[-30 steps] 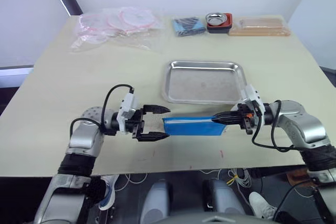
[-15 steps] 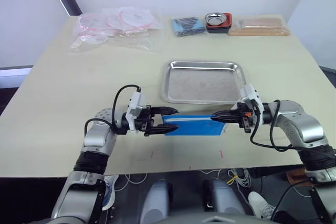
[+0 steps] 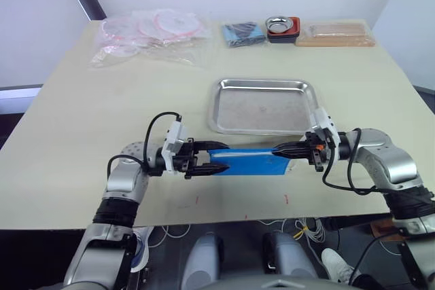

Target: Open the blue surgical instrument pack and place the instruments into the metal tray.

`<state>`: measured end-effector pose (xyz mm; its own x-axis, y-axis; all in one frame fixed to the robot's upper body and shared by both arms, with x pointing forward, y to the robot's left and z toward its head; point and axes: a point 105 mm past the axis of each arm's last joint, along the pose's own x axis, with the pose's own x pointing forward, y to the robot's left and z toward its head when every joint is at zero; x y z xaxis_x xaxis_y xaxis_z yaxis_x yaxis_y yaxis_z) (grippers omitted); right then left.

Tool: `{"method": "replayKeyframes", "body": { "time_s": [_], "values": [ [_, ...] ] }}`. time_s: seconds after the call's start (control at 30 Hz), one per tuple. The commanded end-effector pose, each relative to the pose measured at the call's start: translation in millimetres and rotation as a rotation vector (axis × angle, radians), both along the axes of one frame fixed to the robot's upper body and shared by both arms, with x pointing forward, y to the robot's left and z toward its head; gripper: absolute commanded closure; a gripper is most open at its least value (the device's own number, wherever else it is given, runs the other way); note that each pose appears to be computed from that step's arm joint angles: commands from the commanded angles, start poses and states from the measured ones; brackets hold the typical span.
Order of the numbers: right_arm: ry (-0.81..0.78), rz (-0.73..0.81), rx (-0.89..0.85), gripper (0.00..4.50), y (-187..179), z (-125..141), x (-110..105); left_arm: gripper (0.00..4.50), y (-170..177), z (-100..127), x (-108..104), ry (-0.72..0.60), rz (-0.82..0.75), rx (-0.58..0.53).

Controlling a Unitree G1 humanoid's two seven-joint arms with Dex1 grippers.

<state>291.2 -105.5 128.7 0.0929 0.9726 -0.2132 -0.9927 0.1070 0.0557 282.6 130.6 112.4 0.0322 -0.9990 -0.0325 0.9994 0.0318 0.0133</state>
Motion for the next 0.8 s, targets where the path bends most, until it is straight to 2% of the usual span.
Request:
{"method": "replayKeyframes", "body": {
  "time_s": [0.03, 0.07, 0.1, 0.17, 0.33, 0.43, 0.5, 0.67, 0.7, 0.8],
  "values": [
    [-0.028, -0.001, -0.005, 4.5, 0.7, 3.5, 1.8, 3.21, 3.1, 0.6, -0.5, -0.014, -0.01, 0.012],
    [-0.029, 0.0, -0.004, 4.5, 0.6, 3.4, 1.6, 3.39, 3.3, -0.5, -0.7, -0.009, -0.01, 0.011],
    [-0.031, 0.0, -0.004, 4.5, 0.5, 3.4, 1.3, 3.99, 3.3, -1.2, -1.0, -0.007, -0.01, 0.01],
    [-0.036, -0.002, 0.003, 4.5, 0.5, 4.8, 1.3, 4.4, 3.3, -2.0, -0.4, -0.011, -0.008, 0.012],
    [-0.072, -0.036, 0.017, 4.5, -1.7, 10.2, 4.9, 4.4, 3.3, -5.4, 0.5, -0.016, -0.008, 0.023],
    [-0.074, -0.042, 0.048, 3.64, -4.2, 17.3, 3.1, 4.5, 3.6, -7.4, 1.0, -0.018, -0.005, 0.028],
    [-0.085, -0.056, 0.067, 2.68, -8.0, 23.5, 2.0, 4.5, 3.5, -8.3, 1.0, -0.021, -0.006, 0.032],
    [-0.09, -0.076, 0.075, 0.6, -19.9, 32.4, -5.8, 4.5, 2.0, -7.9, 1.0, -0.032, -0.012, 0.032],
    [-0.093, -0.089, 0.086, 0.03, -23.2, 36.0, -7.4, 4.5, 1.8, -7.4, 1.3, -0.036, -0.011, 0.032],
    [-0.089, -0.114, 0.089, 0.03, -34.9, 41.8, -14.6, 4.5, 2.1, -7.0, 2.3, -0.049, -0.006, 0.038]
  ]
}}
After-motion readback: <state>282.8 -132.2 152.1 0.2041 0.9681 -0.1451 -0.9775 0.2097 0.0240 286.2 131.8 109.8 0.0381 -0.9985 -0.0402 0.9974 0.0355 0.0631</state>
